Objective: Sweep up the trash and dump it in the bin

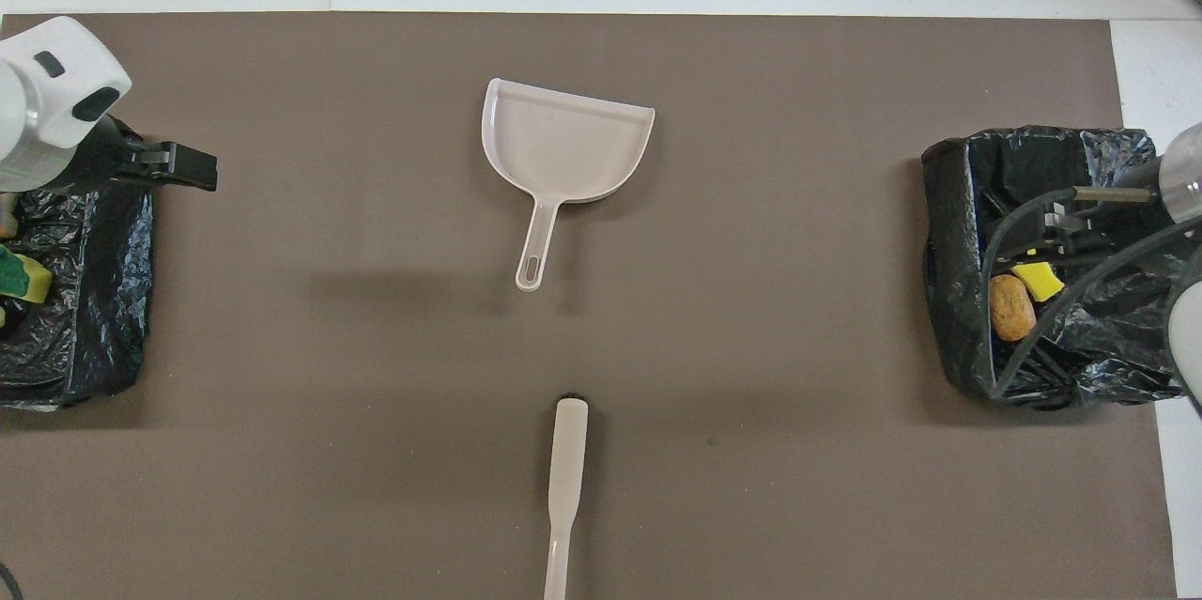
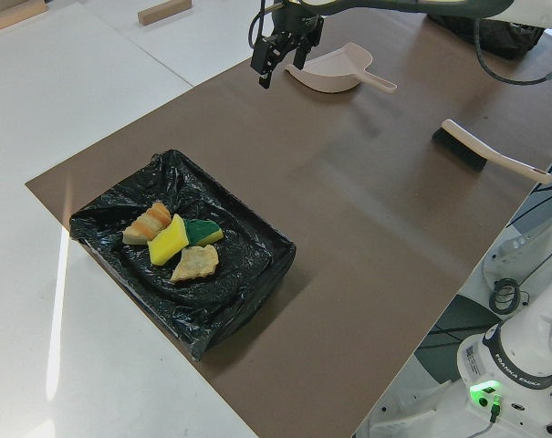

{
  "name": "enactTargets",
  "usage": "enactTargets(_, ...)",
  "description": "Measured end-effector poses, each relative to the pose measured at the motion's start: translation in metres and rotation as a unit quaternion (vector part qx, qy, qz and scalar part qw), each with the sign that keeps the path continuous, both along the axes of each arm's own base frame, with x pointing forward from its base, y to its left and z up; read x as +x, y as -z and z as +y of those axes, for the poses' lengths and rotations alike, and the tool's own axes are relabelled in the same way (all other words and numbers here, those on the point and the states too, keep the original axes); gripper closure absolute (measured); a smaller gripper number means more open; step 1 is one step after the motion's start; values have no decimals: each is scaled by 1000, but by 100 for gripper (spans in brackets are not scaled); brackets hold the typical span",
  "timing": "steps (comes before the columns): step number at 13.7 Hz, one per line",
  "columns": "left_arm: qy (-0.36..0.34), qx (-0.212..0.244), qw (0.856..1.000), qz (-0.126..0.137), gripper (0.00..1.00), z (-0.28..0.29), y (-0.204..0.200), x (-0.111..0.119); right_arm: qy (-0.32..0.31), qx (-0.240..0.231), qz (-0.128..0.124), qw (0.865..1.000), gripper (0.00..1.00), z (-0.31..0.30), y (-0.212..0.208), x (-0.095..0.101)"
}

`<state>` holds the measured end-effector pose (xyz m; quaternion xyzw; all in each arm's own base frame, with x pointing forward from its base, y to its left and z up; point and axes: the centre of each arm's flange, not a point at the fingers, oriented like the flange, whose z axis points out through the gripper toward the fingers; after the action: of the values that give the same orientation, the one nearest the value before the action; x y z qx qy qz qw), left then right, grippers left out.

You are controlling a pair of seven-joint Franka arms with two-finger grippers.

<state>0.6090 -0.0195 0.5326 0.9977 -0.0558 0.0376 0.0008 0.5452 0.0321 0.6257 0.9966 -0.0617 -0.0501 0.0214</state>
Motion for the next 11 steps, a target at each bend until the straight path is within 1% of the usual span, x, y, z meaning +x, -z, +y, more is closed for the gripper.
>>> enactTargets(2,4,1,1000,18,0,1,-17,-16,2,0,0,1000,0,-2,0,0)
enactTargets(5,10,3,999,35,0,-5,-42,-40,2,0,0,1000,0,-2,0,0)
enactTargets(7,10,4,999,37,0,-5,-46,-49,2,0,0,1000,0,-2,0,0)
enactTargets(9,10,4,999,38,0,-5,-45,-52,3,0,-1,1000,0,-4,-1,0)
enactTargets(11,10,4,999,31,0,-4,-53,-56,4,0,-3,1000,0,-5,-3,0)
